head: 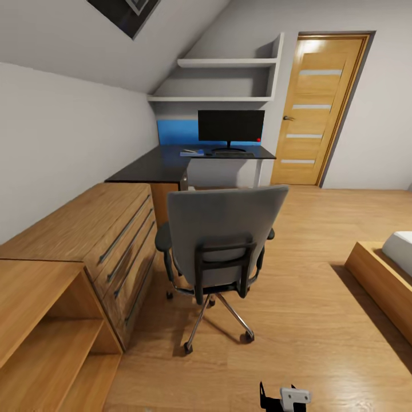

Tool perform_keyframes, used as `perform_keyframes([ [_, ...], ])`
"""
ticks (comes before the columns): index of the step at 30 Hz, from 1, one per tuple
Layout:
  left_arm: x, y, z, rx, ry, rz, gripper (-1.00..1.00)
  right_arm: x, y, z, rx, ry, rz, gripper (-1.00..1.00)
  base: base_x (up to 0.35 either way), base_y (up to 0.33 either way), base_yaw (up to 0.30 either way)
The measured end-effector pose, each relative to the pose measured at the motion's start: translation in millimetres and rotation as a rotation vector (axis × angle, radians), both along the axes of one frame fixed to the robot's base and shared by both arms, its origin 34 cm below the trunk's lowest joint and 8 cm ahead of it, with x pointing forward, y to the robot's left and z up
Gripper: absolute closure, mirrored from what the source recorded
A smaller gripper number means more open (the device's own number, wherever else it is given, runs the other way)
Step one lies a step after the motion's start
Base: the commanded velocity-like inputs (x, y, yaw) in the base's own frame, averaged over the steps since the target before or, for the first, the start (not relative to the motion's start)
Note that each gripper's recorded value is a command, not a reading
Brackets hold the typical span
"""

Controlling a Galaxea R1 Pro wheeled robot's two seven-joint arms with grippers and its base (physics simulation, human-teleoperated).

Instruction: In the bedroom, organize the workspace by keeping the computer under the desk, ensuring the monitor is on the desk, placing the keyboard on the desk next to the monitor, placing the mouse on the desk next to the keyboard, moving the folder from the swivel chair onto the desk next to the mouse, stacking the notebook on top of the folder with the pen on top of the notebook, and positioning the swivel chair next to the desk.

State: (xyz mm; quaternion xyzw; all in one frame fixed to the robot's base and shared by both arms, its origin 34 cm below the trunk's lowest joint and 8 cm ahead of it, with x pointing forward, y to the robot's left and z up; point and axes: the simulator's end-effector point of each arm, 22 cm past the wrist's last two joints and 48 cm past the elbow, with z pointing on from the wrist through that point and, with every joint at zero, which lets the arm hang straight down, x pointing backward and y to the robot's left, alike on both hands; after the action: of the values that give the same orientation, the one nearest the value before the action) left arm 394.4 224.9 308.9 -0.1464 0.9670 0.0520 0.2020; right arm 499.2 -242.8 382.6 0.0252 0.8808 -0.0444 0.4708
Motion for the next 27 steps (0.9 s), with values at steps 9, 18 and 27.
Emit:
perform_keyframes([
  [9, 6, -6, -15, -0.013, -0.019, -0.004, -1.0, -2, 2, -17, 0.001, -0.008, 0.007, -1.0, 0.0, 0.0, 0.0],
  [18, 55, -55, -7, -0.096, -0.116, -0.022, -1.0, 16, 10, -21, 0.02, -0.059, 0.005, -1.0, 0.0, 0.0, 0.0],
  [27, 130, -95, 14, -0.139, -0.141, -0.12, -1.0, 92, 23, -1, 0.038, -0.098, 0.016, -1.0, 0.0, 0.0, 0.0],
])
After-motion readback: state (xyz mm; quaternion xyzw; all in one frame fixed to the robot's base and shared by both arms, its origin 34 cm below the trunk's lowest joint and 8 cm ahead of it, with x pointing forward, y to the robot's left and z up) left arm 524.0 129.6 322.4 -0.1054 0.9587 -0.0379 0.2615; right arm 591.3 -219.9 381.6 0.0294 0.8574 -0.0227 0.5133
